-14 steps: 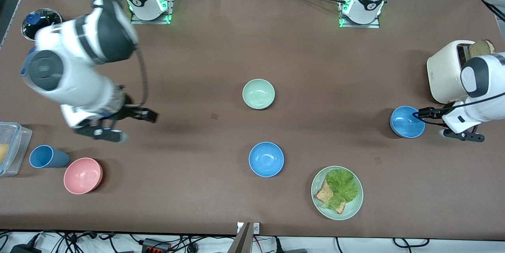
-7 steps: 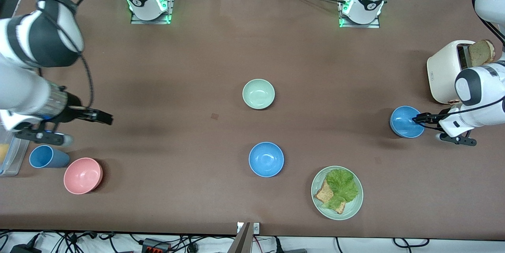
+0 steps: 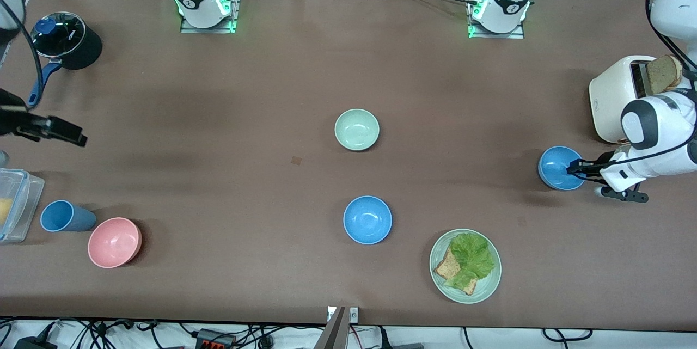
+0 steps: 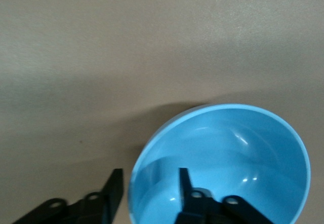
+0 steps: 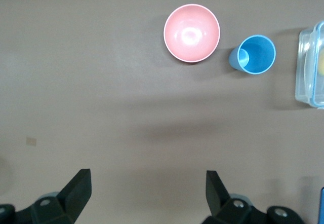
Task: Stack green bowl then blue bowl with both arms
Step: 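Grasp the blue bowl's rim with the left gripper and lift it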
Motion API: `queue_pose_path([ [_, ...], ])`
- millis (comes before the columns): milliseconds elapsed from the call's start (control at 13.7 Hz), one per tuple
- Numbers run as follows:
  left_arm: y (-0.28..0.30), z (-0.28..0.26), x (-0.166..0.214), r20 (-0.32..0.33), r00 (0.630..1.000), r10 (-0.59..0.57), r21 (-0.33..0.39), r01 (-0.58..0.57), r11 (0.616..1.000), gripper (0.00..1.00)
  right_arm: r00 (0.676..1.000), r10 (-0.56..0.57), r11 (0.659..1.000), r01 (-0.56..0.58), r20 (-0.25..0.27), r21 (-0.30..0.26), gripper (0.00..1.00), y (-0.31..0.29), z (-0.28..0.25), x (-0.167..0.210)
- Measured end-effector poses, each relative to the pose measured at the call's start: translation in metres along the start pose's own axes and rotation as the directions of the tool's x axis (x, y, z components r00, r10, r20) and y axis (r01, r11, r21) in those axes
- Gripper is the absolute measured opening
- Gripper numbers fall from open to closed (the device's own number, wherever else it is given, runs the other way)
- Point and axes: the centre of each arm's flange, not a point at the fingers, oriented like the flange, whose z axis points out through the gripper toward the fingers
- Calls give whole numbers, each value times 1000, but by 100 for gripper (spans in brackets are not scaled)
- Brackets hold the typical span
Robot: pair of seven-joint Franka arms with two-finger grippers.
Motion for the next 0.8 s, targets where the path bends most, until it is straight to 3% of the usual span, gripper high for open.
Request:
queue_pose_path([
  [73,0,3,0,3,1000,-2,-5,2,1000,44,1000,-13,1000,13,-3,0,100,0,-5,-3],
  [291,0,5,0,6,1000,-3,-8,3,1000,11,999,-15,1000,15,43,-1,100,4,-2,-14],
  [364,2,1,0,12,1000,-3,-15,3,1000,5,998,-12,1000,12,53,-1,100,6,1,-18],
  [801,66,-11,13,82,996,23,-134,-12,991,5,999,-21,999,22,38,-26,100,10,13,-67],
])
